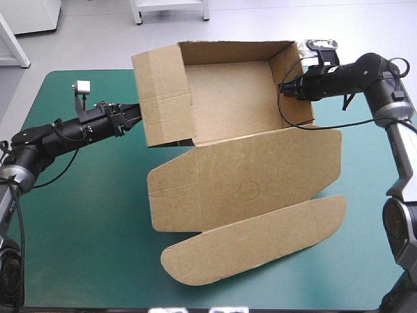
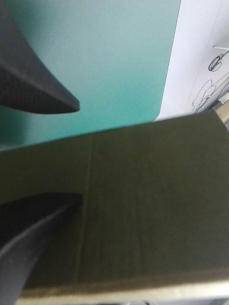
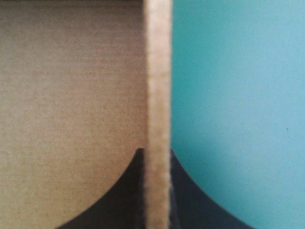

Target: Fold the box

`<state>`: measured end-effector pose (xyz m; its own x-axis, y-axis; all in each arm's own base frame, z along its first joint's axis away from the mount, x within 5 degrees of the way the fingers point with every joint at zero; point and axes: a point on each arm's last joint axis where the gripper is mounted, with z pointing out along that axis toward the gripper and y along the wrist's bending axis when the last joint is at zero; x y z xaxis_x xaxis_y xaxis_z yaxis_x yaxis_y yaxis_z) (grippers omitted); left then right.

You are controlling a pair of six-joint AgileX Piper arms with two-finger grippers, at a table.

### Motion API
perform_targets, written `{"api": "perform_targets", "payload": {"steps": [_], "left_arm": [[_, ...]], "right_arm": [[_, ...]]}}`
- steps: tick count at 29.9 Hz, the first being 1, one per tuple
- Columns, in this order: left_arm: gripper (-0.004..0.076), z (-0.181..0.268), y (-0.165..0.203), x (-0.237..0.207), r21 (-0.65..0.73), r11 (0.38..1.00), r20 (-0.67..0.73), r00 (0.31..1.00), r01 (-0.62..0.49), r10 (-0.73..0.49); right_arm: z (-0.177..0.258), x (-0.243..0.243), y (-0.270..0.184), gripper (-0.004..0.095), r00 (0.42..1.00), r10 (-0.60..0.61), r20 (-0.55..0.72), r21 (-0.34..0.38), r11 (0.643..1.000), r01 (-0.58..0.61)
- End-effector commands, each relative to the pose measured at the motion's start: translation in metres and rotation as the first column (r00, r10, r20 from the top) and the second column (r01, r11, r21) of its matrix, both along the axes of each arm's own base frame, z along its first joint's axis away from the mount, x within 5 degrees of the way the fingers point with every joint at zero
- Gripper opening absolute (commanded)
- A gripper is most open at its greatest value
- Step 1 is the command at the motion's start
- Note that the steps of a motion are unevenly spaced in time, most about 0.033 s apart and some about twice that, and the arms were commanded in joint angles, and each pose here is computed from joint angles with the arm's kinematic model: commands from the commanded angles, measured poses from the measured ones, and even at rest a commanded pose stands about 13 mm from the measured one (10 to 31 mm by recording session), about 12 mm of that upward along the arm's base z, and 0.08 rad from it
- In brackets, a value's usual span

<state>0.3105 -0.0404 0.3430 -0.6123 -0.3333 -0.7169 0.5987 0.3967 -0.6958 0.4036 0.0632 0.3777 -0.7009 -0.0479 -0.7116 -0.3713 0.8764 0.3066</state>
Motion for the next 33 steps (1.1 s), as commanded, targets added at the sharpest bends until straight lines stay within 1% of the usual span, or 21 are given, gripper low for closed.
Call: {"api": "perform_targets", "payload": {"steps": [1,5,11,15,19,20,22,26,33], "left_arm": [[0.0366,0.042,-0.013,-0.013,-0.185,0.977,0.136,0.987,0.108,-0.083],[0.0367,0.045,-0.028,-0.013,-0.175,0.975,0.142,0.984,0.135,-0.111],[0.0395,0.043,-0.042,-0.009,-0.143,0.985,0.116,0.99,0.096,-0.08],[0.0419,0.045,-0.05,-0.005,-0.034,0.998,0.098,0.994,0.061,-0.058],[0.0433,0.057,-0.063,-0.001,0.116,0.993,0.085,0.996,0.009,-0.019],[0.0433,0.061,-0.066,0.0,0.161,0.987,0.078,0.997,-0.007,-0.005],[0.0433,0.069,-0.074,0.001,0.249,0.968,0.078,0.997,-0.033,0.014],[0.0433,0.074,-0.086,0.006,0.403,0.914,0.015,0.999,-0.032,0.029],[0.0433,0.078,-0.101,0.017,0.618,0.785,-0.016,0.997,-0.045,0.07]], "right_arm": [[0.02,-0.002,0.002,-0.0008,0.996,-0.036,0.076,0.056,0.998,0.032],[0.012,0.004,0.002,-0.0007,0.997,-0.047,0.058,0.052,0.998,0.044],[0.008,0.007,0.001,-0.0007,0.997,-0.059,0.043,0.045,0.997,0.057],[0.007,0.007,0.001,-0.0007,0.997,-0.073,0.032,0.034,0.997,0.072],[0.003,0.004,0.011,-0.0007,0.997,-0.075,0.021,-0.037,0.996,0.076],[0.003,0.004,0.015,-0.0007,0.997,-0.076,0.022,-0.05,0.996,0.077],[0.003,0.003,0.022,-0.0007,0.997,-0.078,0.027,-0.051,0.996,0.079],[0.005,0.003,0.029,-0.0007,0.995,-0.092,0.03,-0.013,0.996,0.092],[0.005,0.003,0.03,-0.0007,0.994,-0.111,0.022,-0.001,0.994,0.111]]}}
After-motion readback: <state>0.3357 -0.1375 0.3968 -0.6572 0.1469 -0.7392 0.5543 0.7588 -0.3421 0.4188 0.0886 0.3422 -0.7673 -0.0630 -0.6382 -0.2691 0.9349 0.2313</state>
